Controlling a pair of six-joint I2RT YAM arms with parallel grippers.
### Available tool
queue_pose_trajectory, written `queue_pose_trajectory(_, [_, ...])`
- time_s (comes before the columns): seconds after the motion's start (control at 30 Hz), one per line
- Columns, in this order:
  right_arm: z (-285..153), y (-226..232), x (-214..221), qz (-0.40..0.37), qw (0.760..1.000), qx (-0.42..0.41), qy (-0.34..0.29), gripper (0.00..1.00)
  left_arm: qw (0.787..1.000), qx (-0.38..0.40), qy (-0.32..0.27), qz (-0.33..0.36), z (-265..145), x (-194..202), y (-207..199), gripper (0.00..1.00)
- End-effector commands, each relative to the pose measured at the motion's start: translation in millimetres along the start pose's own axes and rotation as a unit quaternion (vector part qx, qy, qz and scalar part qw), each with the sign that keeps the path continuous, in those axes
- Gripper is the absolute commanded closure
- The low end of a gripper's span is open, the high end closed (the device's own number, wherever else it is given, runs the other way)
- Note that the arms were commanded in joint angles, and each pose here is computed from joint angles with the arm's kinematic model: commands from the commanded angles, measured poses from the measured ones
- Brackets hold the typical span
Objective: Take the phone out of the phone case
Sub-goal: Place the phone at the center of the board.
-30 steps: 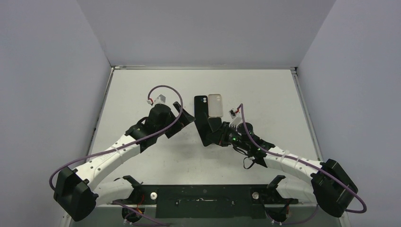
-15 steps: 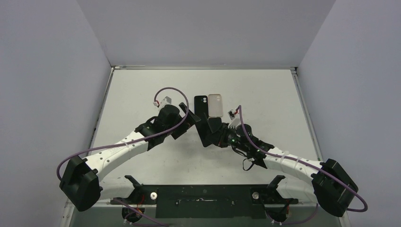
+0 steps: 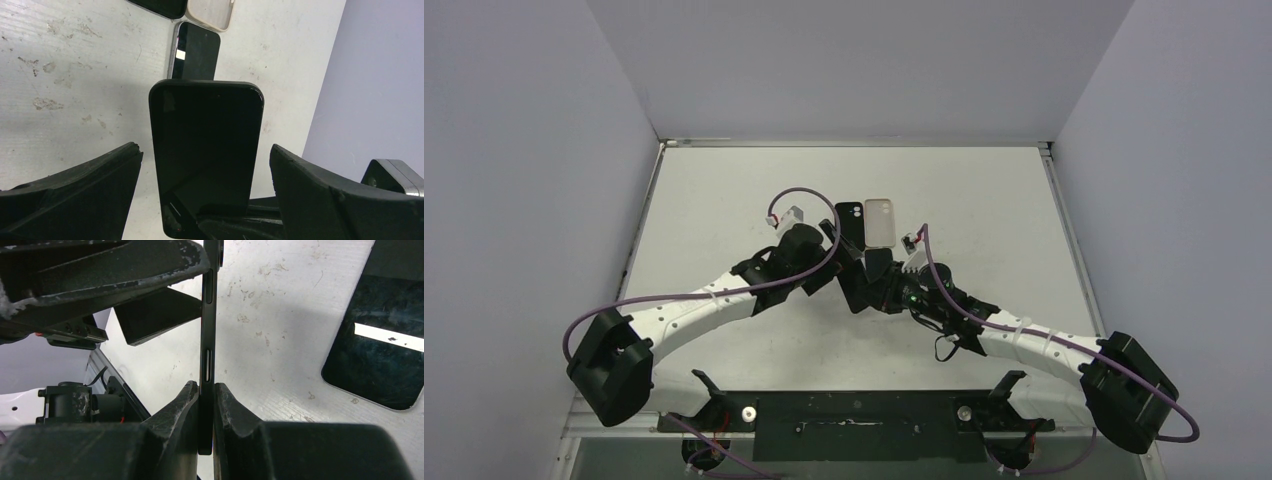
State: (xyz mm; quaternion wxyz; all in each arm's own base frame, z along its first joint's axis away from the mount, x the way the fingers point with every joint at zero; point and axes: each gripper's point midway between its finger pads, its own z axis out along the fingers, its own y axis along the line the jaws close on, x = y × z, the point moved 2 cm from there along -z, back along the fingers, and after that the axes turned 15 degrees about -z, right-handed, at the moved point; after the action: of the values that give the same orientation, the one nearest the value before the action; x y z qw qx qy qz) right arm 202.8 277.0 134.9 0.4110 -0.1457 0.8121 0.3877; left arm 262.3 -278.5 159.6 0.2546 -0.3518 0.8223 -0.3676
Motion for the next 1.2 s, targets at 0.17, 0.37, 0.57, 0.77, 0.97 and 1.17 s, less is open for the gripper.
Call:
queue_pose_trajectory(0.17, [2, 29, -44, -0.019, 0.996, -0.044, -0.076, 1.00, 1.000, 0.010, -0.018, -0.002, 7, -4, -16, 0.03])
queue_pose_trajectory(0.37, [4, 28, -42, -0.017, 0.996, -0.041, -0.074, 1.00, 1.000, -0.001, -0.019, 0.000, 13, 0, -11, 0.07])
queue_pose_trajectory(0.57, [4, 27, -40, -0.017, 0.996, -0.040, -0.072, 1.00, 1.000, 0.003, -0.026, 0.014, 12, -3, -14, 0.43])
queue_pose_trajectory(0.77, [1, 21, -39, -0.027, 0.997, -0.021, -0.063, 0.75, 0.998, -0.022, -0.034, 0.045, 14, -6, -6, 0.70])
queue_pose_trajectory(0.97, [-10, 4, -40, -0.050, 0.997, 0.020, -0.058, 0.33, 0.985, -0.097, -0.053, 0.136, 23, -17, 15, 0.82])
queue_pose_trajectory(1.17, [-34, -33, -44, -0.039, 0.994, 0.083, -0.067, 0.20, 0.966, -0.150, -0.047, 0.206, 42, -19, 26, 0.83])
